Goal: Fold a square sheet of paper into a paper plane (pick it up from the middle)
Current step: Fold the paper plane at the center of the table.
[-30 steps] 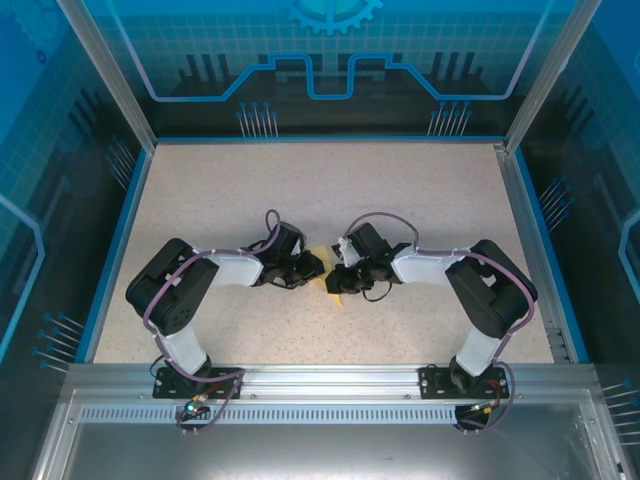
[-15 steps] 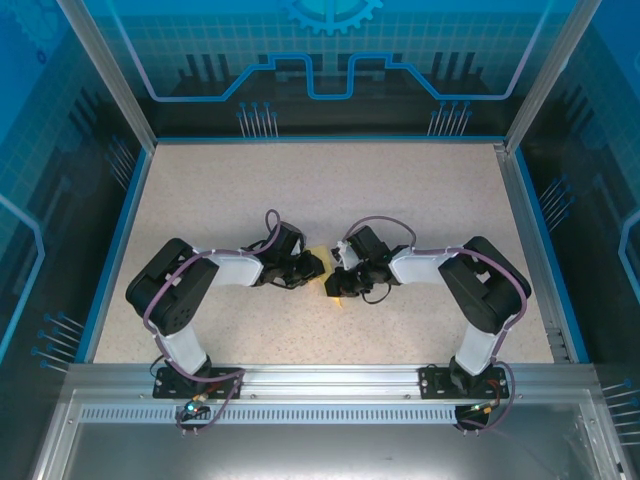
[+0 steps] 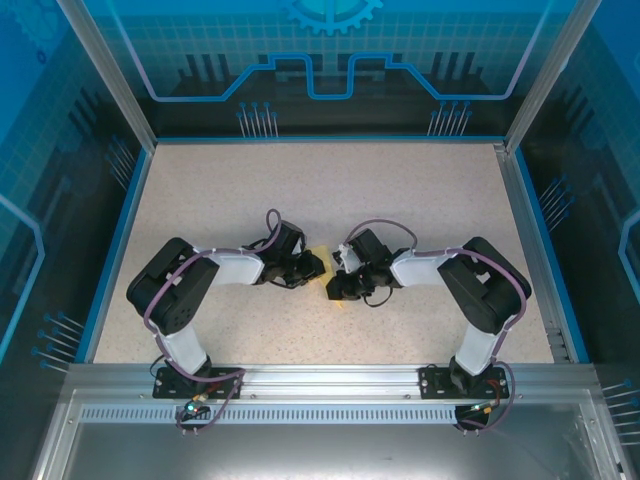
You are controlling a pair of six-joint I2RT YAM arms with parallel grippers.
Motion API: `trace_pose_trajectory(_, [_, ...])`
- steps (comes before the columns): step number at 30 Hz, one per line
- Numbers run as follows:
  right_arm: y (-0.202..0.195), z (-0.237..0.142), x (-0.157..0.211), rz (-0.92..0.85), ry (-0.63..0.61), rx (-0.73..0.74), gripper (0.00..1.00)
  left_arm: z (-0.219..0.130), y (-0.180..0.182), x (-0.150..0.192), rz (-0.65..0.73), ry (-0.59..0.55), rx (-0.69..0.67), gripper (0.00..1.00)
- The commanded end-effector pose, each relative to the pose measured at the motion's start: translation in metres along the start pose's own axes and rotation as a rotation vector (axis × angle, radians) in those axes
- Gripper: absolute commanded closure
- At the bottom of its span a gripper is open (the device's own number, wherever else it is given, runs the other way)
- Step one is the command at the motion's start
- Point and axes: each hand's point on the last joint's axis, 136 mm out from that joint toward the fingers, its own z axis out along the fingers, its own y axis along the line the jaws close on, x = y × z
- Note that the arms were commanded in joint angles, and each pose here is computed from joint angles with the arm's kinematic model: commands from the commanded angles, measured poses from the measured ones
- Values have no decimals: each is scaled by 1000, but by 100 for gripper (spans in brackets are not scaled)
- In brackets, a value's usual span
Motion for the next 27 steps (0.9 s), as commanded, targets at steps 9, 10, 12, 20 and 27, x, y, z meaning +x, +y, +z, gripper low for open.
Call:
trace_pose_trajectory(9, [-26, -5, 61, 71, 158, 69, 85, 7, 46, 11, -71, 37, -180, 81])
trace_pose_trajectory(10, [-27, -6, 64, 72, 162, 72, 85, 7, 47, 11, -72, 39, -182, 81])
trace_pose_trajectory(12, [-26, -8, 68, 71, 170, 69, 85, 7, 48, 11, -75, 40, -187, 81])
trace_pose_trajectory(20, [-34, -10, 86, 82, 208, 94, 85, 8, 49, 11, -78, 39, -192, 81])
trace_pose_trajectory(27, [-11, -26, 68, 20, 95, 37, 84, 7, 46, 11, -71, 44, -179, 81])
